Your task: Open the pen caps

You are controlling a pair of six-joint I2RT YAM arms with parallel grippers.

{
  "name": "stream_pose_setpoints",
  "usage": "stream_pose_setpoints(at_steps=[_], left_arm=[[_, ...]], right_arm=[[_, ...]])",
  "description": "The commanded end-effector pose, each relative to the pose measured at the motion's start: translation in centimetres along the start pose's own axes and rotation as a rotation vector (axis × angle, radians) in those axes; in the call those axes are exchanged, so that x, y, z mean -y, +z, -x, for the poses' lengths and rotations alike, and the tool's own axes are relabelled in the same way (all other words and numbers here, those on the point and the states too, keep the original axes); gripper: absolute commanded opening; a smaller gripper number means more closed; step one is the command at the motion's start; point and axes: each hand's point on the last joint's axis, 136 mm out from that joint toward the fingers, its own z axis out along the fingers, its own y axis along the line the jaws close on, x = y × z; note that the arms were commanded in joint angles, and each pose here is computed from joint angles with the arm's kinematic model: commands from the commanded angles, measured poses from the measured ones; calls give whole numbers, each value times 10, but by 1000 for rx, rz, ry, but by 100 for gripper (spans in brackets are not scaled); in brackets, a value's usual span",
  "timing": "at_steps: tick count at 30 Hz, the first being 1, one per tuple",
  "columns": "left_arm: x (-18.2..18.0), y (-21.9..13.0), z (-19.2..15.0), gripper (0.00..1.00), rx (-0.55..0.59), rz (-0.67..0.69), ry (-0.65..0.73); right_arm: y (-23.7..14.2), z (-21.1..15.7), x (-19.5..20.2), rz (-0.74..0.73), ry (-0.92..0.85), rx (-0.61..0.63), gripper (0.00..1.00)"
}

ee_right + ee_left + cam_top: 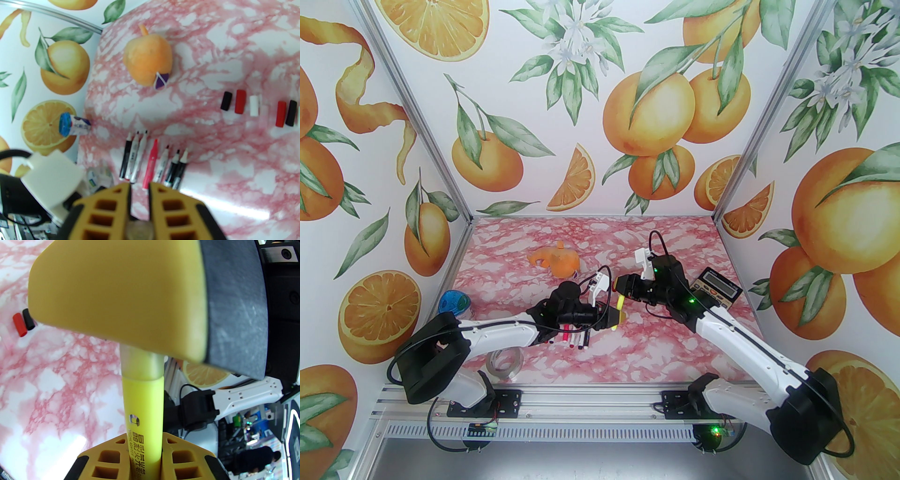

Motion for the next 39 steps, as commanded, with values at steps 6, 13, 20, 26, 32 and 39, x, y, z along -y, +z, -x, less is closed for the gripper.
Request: stream_pose_setpoints(at_steps=[6, 13, 20, 26, 32, 39], left_arm=[[8, 5, -9, 8, -52, 29, 86], [20, 6, -21, 7, -70, -52, 81], [29, 7, -28, 6, -88, -99, 78], [35, 14, -33, 6, -108, -113, 87], [37, 16, -27, 6, -75, -107, 90], [40, 10, -14, 6, -23, -81, 112]], right_arm=[[-18, 23, 1, -79, -27, 126, 10], [-33, 48, -1, -63, -12, 215, 9], [-53, 73, -4, -6, -12, 280, 9], [-65, 90, -5, 9, -19, 334, 9], [-67, 93, 14, -94, -49, 348, 9], [-62, 71, 65, -297, -73, 289, 10]])
